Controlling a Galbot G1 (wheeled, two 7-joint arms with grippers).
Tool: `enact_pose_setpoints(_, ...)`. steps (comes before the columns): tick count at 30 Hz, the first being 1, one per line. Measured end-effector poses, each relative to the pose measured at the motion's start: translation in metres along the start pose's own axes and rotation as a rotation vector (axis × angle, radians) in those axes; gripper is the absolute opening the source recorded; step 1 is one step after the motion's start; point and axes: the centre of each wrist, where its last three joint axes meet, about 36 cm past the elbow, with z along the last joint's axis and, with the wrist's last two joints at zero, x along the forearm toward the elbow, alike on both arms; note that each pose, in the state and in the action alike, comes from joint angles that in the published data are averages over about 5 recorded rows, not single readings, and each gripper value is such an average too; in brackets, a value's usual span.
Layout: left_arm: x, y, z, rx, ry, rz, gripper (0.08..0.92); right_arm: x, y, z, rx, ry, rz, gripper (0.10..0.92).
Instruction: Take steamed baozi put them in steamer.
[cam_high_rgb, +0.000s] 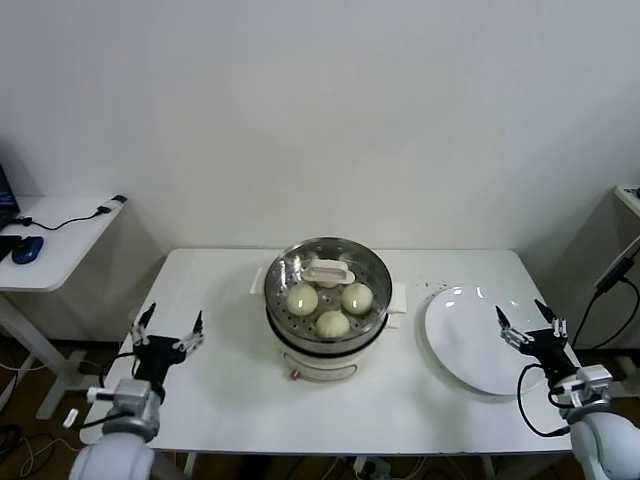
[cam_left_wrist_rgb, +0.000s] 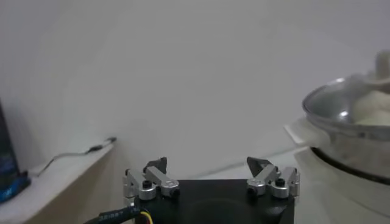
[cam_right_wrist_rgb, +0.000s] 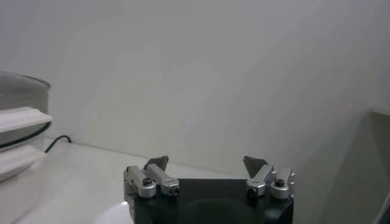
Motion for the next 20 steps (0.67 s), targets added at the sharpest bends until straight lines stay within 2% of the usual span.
enact_pose_setpoints(7,0.019,0.019,0.022,0.126,-0.052,-0.025,0.823,0.006,0.014,0.001,-0.029,-0.018,-0.031,0.823)
enact_pose_setpoints(20,0.044,0.024,0.03,0.178,-0.093,-0.04,0.823,0.015,0.027,-0.001,-0.064,-0.049,-0.051,0.823)
